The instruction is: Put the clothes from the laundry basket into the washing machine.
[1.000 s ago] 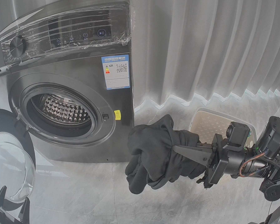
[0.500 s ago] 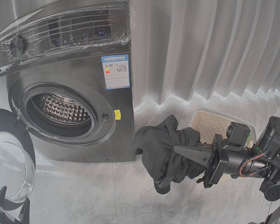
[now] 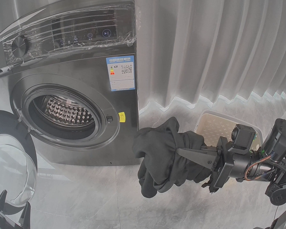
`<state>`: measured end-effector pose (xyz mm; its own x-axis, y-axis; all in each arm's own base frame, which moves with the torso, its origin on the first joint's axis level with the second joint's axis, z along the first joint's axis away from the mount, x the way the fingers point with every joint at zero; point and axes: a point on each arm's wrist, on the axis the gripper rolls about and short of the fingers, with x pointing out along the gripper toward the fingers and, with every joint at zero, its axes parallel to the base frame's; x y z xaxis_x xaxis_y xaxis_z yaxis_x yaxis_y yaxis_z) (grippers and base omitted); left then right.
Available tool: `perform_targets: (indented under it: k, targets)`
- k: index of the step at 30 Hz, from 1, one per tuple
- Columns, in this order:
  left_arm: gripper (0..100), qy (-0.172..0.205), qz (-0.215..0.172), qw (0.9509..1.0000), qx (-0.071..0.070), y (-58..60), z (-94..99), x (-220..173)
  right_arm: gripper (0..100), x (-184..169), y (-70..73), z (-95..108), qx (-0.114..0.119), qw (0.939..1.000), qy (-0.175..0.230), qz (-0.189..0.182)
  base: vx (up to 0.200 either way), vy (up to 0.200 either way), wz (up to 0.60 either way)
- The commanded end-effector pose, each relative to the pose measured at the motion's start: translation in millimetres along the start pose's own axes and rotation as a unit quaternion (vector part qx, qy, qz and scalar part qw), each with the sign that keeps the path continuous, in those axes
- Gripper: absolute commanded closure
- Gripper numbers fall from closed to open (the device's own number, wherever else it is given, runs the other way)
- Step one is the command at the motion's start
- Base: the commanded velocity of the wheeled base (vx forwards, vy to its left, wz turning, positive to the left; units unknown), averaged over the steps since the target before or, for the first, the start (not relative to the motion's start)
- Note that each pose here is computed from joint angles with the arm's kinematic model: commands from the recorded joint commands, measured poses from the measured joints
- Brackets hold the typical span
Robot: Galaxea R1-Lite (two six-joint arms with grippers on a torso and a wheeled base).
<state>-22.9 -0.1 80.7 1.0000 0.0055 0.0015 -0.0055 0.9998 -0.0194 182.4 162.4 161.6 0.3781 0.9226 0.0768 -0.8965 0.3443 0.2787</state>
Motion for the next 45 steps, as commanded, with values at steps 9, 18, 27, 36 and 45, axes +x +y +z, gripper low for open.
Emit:
perform_targets:
  k: [9,18,27,36,45]
  targets:
    - [0,0.002,0.000,1.0000,0.000,0.1,-5.2,0.3,100,0.1,-0.3,0.1,0.000,1.0000,0.000,0.000,0.000,0.000,0.00]
    - [0,0.002,0.000,1.0000,0.000,0.1,-5.2,0.3,100,0.7,-1.5,-1.2,0.000,1.0000,0.002,-0.003,0.000,0.000,0.13]
    - [0,0.002,0.000,1.0000,0.000,0.1,-5.2,0.3,100,1.6,-2.7,-2.9,0.006,1.0000,0.005,-0.005,0.000,0.000,0.27]
    - [0,0.002,0.000,1.0000,0.007,0.1,-5.2,0.2,100,0.8,-1.7,-5.2,0.002,0.9999,0.009,-0.006,0.000,0.000,0.00]
    - [0,0.003,-0.002,1.0000,0.007,0.0,-5.4,0.3,100,-0.9,-6.4,-6.9,-0.018,0.9926,-0.017,-0.119,0.000,0.000,0.00]
